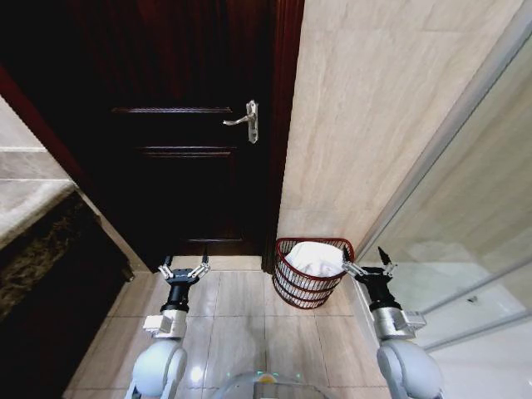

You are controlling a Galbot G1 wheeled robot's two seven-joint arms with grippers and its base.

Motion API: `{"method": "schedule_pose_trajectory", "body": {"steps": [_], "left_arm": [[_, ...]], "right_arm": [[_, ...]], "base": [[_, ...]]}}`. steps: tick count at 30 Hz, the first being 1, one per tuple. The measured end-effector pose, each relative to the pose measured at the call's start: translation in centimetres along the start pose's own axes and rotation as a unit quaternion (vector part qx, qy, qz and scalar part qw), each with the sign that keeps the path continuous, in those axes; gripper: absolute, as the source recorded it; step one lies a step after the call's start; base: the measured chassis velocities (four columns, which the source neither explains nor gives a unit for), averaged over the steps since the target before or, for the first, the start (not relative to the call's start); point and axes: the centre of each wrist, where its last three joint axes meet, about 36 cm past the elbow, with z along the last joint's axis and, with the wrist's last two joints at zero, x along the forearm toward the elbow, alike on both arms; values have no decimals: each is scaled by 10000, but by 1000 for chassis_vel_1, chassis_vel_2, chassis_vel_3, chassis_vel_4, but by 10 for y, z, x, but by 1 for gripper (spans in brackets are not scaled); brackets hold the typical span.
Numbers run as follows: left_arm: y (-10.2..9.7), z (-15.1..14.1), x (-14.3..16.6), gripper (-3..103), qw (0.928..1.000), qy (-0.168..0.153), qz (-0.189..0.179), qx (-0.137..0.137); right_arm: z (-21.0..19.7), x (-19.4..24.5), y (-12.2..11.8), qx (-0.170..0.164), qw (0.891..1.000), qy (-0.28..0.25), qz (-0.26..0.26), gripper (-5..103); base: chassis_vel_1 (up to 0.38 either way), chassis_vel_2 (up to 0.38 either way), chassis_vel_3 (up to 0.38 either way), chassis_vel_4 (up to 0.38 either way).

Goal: Discard the used towel into the hamper.

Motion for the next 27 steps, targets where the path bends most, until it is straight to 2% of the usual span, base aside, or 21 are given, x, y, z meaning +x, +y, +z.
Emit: {"method": "schedule_pose_trajectory", "body": {"steps": [27], "left_arm": [[0, 0, 0, 100, 10000, 1, 0, -1]], "right_arm": [[0, 0, 0, 0, 10000, -1, -1, 100]], "base": [[0, 0, 0, 0]]}}
